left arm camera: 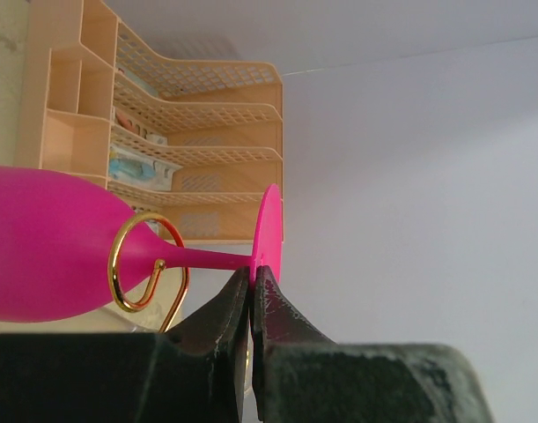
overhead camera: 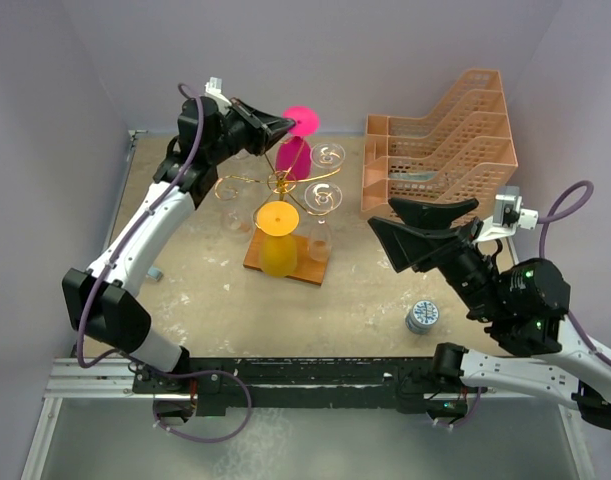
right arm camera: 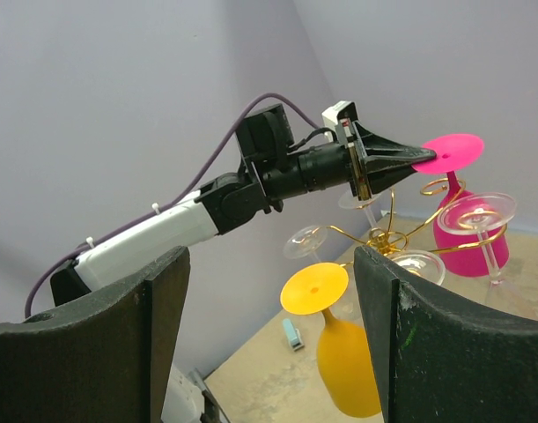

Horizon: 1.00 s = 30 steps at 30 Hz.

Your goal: Place the wine glass upside down on the wine glass rack

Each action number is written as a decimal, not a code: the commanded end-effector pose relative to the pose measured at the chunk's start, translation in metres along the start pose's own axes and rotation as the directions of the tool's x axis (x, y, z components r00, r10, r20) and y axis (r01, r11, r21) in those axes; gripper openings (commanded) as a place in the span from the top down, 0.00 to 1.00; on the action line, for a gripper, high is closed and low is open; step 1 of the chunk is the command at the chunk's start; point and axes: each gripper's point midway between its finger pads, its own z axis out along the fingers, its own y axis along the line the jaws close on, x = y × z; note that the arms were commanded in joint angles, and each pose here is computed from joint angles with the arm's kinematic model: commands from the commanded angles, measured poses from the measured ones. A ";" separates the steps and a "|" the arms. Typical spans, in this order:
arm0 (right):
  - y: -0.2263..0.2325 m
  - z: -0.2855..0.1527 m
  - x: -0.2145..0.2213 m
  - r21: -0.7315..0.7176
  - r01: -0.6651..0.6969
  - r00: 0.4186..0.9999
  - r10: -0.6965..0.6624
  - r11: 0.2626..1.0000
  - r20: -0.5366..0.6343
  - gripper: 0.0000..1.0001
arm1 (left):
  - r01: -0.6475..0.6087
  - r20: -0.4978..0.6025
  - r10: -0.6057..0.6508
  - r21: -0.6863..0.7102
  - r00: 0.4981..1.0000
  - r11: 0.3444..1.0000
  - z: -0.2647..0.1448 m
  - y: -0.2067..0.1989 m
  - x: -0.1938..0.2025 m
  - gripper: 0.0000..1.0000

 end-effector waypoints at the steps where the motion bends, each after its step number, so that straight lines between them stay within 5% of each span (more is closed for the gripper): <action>1: 0.002 -0.002 -0.019 -0.001 -0.036 0.997 0.036 0.999 0.062 0.23 | -0.049 0.050 0.047 0.029 0.998 0.998 0.002 -0.020 -0.012 1.00; 11: 0.001 -0.003 -0.020 0.004 -0.038 0.997 0.038 0.999 0.065 0.23 | -0.146 0.165 0.158 -0.084 0.973 0.986 -0.010 -0.011 -0.034 1.00; 25: 0.003 0.002 -0.015 0.000 -0.032 0.998 0.032 0.999 0.058 0.23 | -0.164 0.153 0.178 -0.095 0.972 0.982 -0.024 -0.013 -0.028 1.00; 30: 0.004 0.003 -0.014 -0.004 -0.032 0.998 0.033 0.999 0.055 0.23 | -0.206 0.161 0.228 -0.141 0.960 0.968 -0.032 -0.008 -0.030 0.91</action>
